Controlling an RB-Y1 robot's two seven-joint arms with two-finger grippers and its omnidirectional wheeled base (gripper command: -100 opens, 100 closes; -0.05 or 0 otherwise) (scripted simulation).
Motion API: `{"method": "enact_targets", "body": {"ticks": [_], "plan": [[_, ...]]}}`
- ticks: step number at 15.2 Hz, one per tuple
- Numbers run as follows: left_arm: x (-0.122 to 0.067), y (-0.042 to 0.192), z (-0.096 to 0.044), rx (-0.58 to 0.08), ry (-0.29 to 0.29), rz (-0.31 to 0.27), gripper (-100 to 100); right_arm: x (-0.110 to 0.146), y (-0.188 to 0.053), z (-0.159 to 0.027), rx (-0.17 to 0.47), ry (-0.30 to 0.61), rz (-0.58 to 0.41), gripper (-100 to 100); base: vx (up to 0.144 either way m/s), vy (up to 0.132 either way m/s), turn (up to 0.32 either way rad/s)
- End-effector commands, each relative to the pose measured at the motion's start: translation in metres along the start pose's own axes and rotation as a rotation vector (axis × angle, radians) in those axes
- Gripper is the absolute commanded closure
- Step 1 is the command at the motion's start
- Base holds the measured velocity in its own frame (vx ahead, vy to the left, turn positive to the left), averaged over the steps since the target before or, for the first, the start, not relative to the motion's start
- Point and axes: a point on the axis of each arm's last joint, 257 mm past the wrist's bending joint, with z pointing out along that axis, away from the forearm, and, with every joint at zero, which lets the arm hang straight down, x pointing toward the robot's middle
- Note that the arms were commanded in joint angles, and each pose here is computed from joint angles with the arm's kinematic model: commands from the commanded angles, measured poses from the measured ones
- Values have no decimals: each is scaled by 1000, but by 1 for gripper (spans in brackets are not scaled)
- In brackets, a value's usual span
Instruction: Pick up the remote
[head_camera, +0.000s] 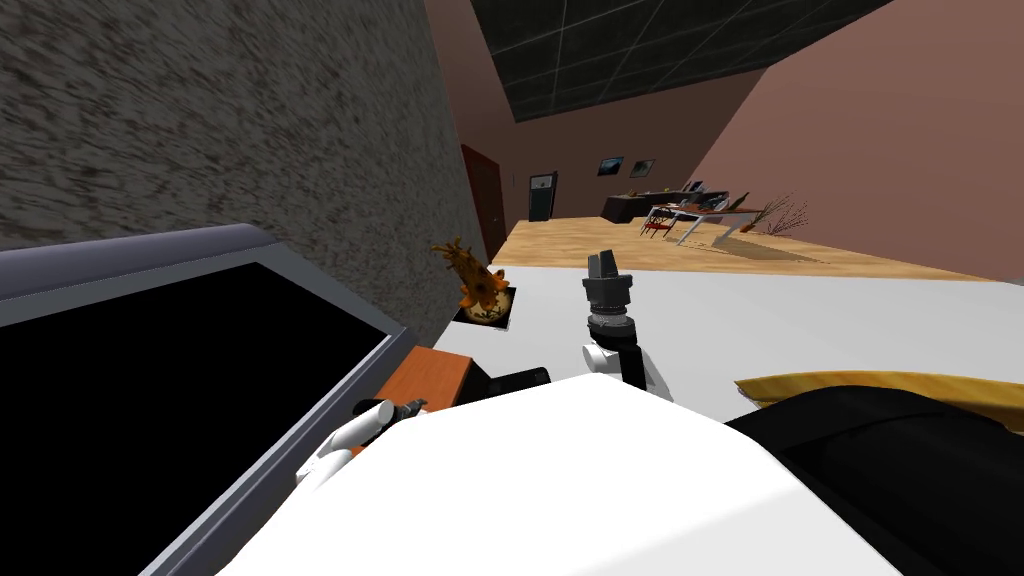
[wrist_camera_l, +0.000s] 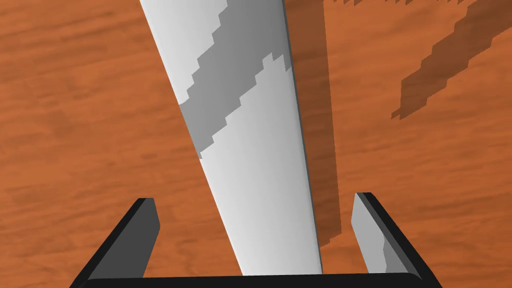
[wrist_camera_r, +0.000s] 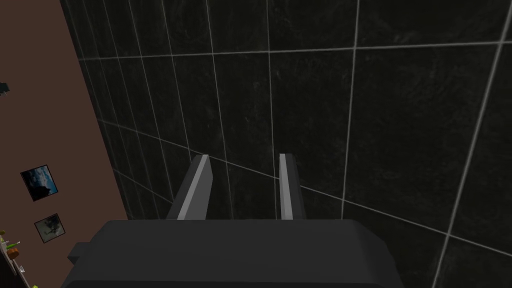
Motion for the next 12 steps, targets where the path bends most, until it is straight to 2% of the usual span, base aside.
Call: {"method": "enact_targets", "body": {"ticks": [1, 2, 3, 4, 7, 8, 9, 12], "plan": [[13, 12, 3, -28, 47, -6, -100, 0, 0, 0, 0, 0, 0, 0, 34, 11, -110], [19, 15, 5, -34, 62, -8, -100, 0, 0, 0, 0, 0, 0, 0, 19, 6, -64], [12, 9, 3, -22, 39, -5, -100, 0, 0, 0, 0, 0, 0, 0, 7, 1, -16], [24, 8, 13, -25, 45, -13, -100, 0, 0, 0, 0, 0, 0, 0, -16, 17, -54], [37, 4, 25, -24, 44, -22, -100, 0, 0, 0, 0, 0, 0, 0, -28, 29, -92], [31, 6, 20, -26, 47, -17, -100, 0, 0, 0, 0, 0, 0, 0, -12, 11, -34], [32, 5, 21, -25, 45, -19, 100, 0, 0, 0, 0, 0, 0, 0, 0, 0, 0], [32, 6, 21, -25, 45, -23, 100, 0, 0, 0, 0, 0, 0, 0, 0, 0, 0]]}}
